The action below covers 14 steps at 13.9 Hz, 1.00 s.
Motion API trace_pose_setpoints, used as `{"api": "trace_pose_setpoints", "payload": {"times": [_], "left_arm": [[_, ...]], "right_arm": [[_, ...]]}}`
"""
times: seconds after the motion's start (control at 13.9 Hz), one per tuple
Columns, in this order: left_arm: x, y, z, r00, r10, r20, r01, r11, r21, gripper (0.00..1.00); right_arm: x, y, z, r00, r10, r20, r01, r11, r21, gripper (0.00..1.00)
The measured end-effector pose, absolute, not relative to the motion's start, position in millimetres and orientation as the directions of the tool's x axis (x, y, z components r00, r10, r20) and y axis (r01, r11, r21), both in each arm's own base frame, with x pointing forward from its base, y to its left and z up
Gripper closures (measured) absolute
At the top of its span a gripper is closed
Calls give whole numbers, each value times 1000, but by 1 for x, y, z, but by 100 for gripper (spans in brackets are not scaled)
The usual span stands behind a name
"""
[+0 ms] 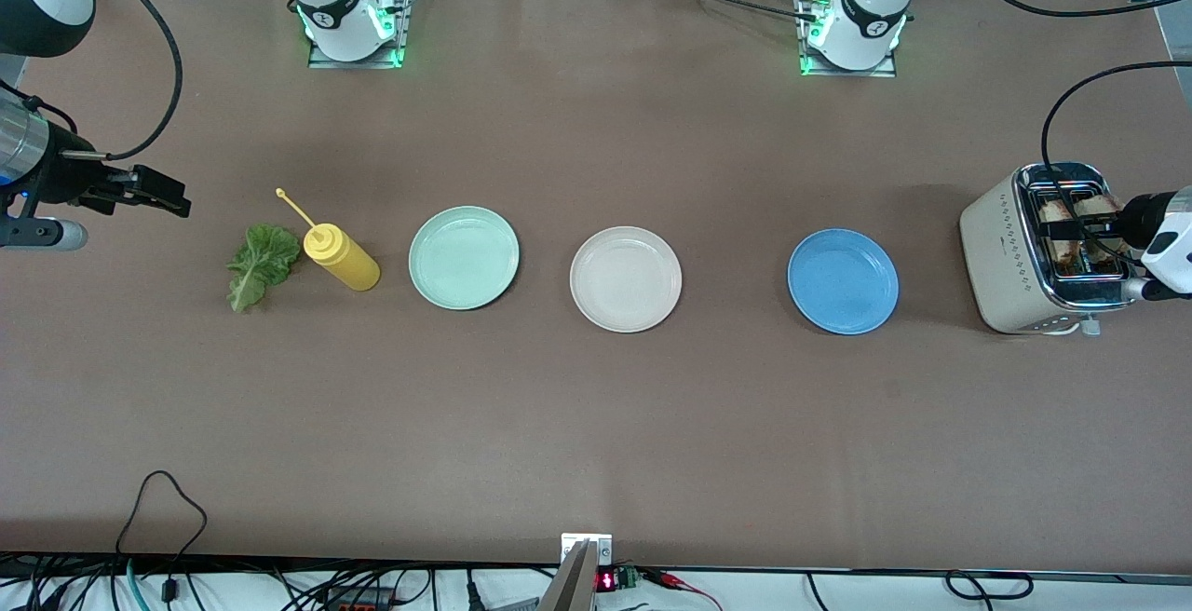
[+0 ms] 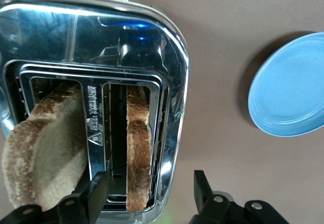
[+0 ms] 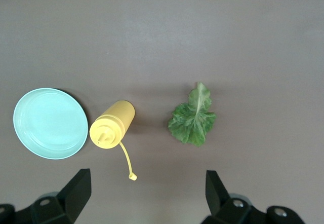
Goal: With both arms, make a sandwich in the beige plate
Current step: 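Grasp a bread slice with the left gripper and lift it out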
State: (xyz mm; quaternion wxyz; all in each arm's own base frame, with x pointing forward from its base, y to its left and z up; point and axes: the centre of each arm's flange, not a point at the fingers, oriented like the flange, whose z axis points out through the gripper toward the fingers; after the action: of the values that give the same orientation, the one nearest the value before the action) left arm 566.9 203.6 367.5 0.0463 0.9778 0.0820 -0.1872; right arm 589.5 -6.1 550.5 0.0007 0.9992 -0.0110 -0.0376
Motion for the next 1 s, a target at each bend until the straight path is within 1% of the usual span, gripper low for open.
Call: {"api": "trace_pose_setpoints", "payload": {"times": [0.22, 0.29, 0.36, 0.5, 0.57, 0.65, 0.79, 1.0], "left_arm": [[566, 204, 357, 909, 142, -392, 180, -982, 62, 25], [566, 204, 354, 907, 142, -396, 181, -981, 63, 31], [566, 205, 352, 905, 143, -400, 183, -981, 63, 32], [565, 208, 349, 903, 147, -403, 188, -980, 63, 50], [564, 209, 349, 903, 149, -403, 190, -980, 63, 63], [564, 210, 350, 903, 150, -402, 189, -980, 60, 73], [565, 212, 358, 901, 148, -409, 183, -982, 49, 89], [574, 212, 396, 909, 121, -399, 156, -986, 56, 89]], "right_arm": [[590, -6, 550, 997, -22, -75, -22, -1000, 2, 0], [590, -6, 550, 997, -22, -75, -22, -1000, 2, 0], [590, -6, 550, 997, -22, -75, -22, -1000, 2, 0], [590, -6, 550, 997, -22, -75, -22, -1000, 2, 0], [590, -6, 550, 997, -22, -75, -22, -1000, 2, 0], [590, -6, 550, 997, -22, -75, -22, -1000, 2, 0], [590, -6, 550, 997, -22, -75, -22, -1000, 2, 0], [590, -6, 550, 997, -22, -75, -22, -1000, 2, 0]]}}
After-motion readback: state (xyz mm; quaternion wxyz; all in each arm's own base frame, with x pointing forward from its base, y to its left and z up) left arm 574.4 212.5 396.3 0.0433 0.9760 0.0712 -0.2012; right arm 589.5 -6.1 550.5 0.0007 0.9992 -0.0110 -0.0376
